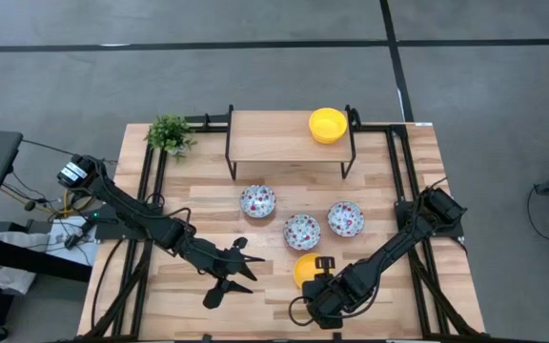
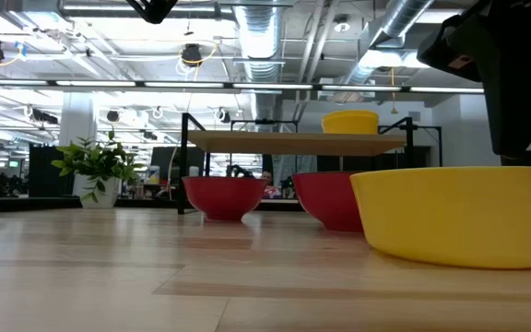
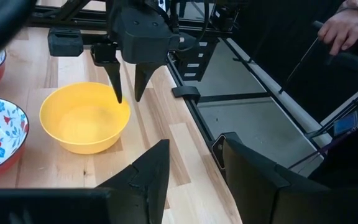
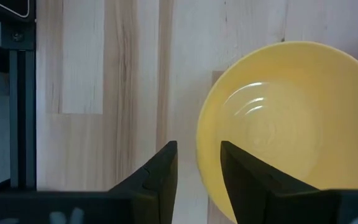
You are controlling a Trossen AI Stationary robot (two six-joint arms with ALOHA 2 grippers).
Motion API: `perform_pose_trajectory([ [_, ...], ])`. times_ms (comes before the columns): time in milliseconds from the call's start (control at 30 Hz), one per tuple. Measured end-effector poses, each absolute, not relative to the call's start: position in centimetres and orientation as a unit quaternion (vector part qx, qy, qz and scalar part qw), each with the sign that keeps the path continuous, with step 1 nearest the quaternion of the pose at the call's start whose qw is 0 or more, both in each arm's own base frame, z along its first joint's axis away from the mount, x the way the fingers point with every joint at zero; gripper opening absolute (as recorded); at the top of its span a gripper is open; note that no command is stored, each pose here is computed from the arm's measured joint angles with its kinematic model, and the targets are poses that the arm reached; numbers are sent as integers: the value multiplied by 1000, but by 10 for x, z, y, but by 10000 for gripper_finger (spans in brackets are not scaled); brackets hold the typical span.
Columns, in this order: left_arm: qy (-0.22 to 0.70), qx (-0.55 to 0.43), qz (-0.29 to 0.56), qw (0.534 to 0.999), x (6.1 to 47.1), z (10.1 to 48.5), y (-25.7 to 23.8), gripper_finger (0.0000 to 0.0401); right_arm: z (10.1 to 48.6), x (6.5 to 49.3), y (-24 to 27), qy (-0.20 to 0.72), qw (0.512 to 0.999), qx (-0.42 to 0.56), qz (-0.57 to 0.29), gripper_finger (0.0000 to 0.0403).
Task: Pick & Place Mini bowls
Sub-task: Stack the yellow bowl on top of the yellow bowl on the shelf
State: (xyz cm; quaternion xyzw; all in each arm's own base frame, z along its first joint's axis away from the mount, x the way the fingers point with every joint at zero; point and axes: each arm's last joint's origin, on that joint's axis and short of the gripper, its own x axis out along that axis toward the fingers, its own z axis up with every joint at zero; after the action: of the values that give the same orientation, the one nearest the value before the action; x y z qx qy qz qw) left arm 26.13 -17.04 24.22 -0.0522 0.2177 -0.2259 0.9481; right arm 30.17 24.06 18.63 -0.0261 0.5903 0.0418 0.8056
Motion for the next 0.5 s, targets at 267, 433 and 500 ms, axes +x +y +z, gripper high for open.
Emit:
perform_pose_trajectory([
  [267,217,-52,-226,948,261,242,-170,150,181,303,240,597,800,-37,44,113],
  [433,216,-53,-226,948,262,242,-170,150,165,304,241,616,786,-51,35,113],
  [500,216,-53,-226,948,262,242,-170,150,163,306,243,610,790,-45,37,113],
])
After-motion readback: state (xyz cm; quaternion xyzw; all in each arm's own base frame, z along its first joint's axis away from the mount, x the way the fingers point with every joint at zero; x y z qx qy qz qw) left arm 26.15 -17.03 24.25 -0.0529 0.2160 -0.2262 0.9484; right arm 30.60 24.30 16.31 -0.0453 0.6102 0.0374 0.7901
